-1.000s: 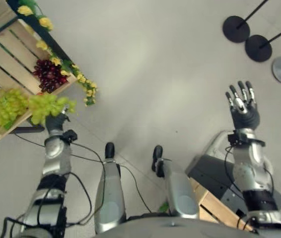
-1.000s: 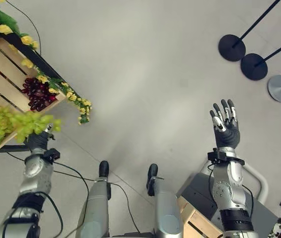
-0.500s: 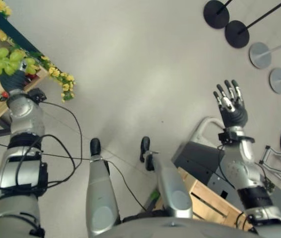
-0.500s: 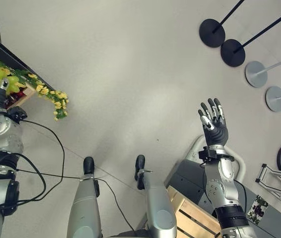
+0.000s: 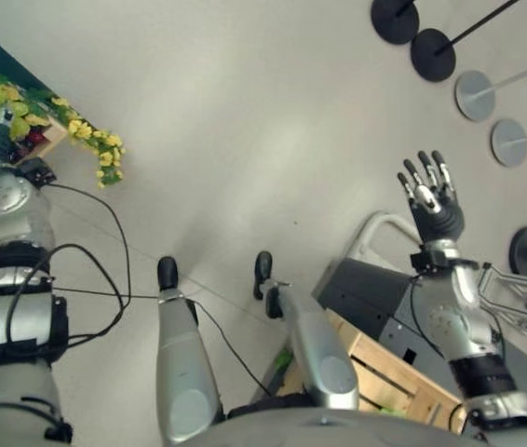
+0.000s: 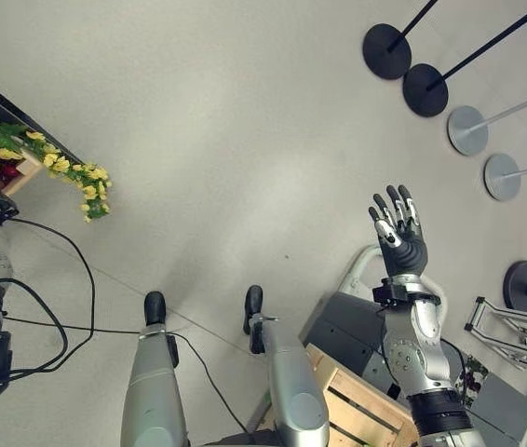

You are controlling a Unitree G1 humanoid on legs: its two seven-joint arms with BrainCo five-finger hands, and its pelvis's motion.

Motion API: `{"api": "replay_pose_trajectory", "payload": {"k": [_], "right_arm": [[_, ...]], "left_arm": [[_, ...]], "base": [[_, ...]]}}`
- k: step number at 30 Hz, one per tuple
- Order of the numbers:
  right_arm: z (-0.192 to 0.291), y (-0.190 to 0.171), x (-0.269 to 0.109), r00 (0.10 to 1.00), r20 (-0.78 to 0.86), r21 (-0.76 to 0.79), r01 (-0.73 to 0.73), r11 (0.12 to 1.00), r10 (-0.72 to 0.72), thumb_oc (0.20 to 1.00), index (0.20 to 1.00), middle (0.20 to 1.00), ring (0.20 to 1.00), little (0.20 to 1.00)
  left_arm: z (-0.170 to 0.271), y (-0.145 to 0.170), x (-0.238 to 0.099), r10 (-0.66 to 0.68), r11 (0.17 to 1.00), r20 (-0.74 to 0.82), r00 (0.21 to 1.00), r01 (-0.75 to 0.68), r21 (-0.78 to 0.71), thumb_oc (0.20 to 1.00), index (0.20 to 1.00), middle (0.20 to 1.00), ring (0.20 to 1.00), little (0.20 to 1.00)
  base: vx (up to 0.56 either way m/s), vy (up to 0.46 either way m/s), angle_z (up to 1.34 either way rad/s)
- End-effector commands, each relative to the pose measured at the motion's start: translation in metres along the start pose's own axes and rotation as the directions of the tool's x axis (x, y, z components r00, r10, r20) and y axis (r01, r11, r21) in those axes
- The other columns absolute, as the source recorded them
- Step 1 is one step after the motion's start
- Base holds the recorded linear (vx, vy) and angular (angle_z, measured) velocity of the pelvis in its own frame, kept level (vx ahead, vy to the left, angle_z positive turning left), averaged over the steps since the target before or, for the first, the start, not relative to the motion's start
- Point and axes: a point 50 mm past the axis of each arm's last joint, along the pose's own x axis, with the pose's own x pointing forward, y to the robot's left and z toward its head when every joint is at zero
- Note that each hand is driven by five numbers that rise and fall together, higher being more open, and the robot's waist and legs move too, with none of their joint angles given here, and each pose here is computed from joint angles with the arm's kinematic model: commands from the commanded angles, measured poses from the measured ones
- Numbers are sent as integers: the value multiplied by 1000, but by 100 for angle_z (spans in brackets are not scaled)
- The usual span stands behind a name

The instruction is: Pick up the fruits from the basket on one side to the basket on the other side

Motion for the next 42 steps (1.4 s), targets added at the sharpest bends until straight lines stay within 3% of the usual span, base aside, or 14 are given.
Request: {"api": "replay_pose_trajectory", "payload": {"k": [1,12,18,23,35,42], "right_arm": [[35,-6,0,985,175,-11,11,1000,-9,1000,1000,1000,1000,1000],[32,-4,2,985,170,18,2,1000,-5,1000,1000,1000,1000,1000],[29,-7,4,989,150,14,3,1000,-5,1000,1000,1000,1000,1000],[21,-16,3,992,117,13,52,999,-53,1000,1000,1000,1000,1000],[-1,-41,-11,986,-1,-34,169,985,-169,1000,1000,1000,1000,1000],[-5,-48,-22,983,-40,-45,177,983,-179,1000,1000,1000,1000,1000]], "left_arm": [[48,18,15,63,998,174,983,-60,-26,200,200,200,200,200],[40,22,12,36,999,163,986,-39,13,200,200,200,200,200],[37,3,9,-60,998,158,986,54,43,200,200,200,200,200],[41,-37,-2,-195,981,193,962,190,48,200,200,200,200,200],[45,-55,-10,-252,968,228,941,250,38,200,200,200,200,200],[78,-58,-1,-264,964,307,914,254,73,200,200,200,200,200]], "base": [[0,0,0],[-17,-10,9],[-33,-38,28],[-12,-52,54],[12,-21,41],[46,-31,11]]}}
